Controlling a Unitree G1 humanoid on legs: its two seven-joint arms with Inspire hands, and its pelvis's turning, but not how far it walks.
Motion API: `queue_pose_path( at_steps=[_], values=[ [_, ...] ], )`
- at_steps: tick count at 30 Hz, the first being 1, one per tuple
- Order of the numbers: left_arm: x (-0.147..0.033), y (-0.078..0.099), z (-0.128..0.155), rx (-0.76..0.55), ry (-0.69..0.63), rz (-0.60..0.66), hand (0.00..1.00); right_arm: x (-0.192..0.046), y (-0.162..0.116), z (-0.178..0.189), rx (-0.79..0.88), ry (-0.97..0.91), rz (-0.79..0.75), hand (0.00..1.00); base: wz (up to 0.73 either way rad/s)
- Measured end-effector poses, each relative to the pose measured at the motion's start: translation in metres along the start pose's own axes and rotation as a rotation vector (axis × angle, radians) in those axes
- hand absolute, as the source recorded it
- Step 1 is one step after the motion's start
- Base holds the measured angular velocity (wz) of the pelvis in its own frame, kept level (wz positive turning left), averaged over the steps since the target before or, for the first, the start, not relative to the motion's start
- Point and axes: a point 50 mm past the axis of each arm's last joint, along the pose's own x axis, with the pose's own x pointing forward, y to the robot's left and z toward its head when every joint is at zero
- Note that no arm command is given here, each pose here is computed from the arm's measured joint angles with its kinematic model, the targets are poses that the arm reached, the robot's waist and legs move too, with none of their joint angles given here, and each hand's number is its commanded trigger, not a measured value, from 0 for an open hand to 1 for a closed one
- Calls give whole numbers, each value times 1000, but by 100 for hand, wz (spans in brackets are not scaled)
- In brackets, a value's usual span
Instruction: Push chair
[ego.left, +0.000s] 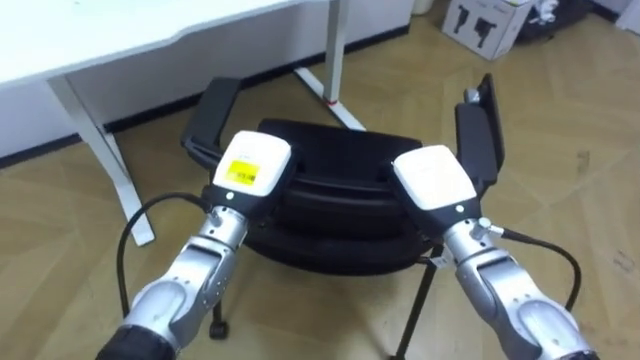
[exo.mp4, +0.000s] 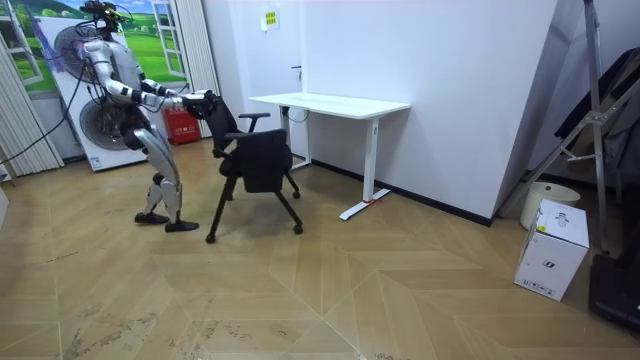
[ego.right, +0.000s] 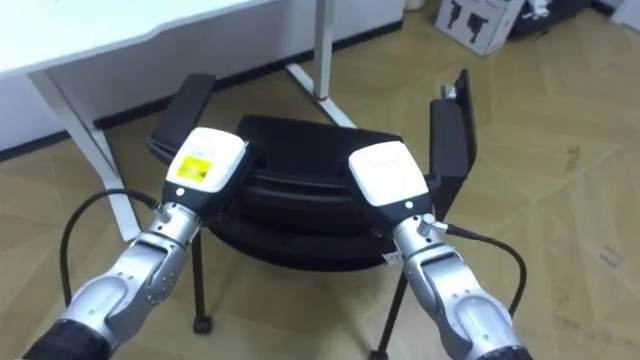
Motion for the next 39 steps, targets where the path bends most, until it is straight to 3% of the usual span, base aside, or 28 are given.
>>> queue_pose_path(
  at_steps=[22,39],
  values=[
    [-5,3,0,-3,27,69,100,6,-11,0,-30,-22,-27,100,15],
    [6,22,-1,42,12,85,100,12,-20,-1,10,-12,-46,100,9]
  ],
)
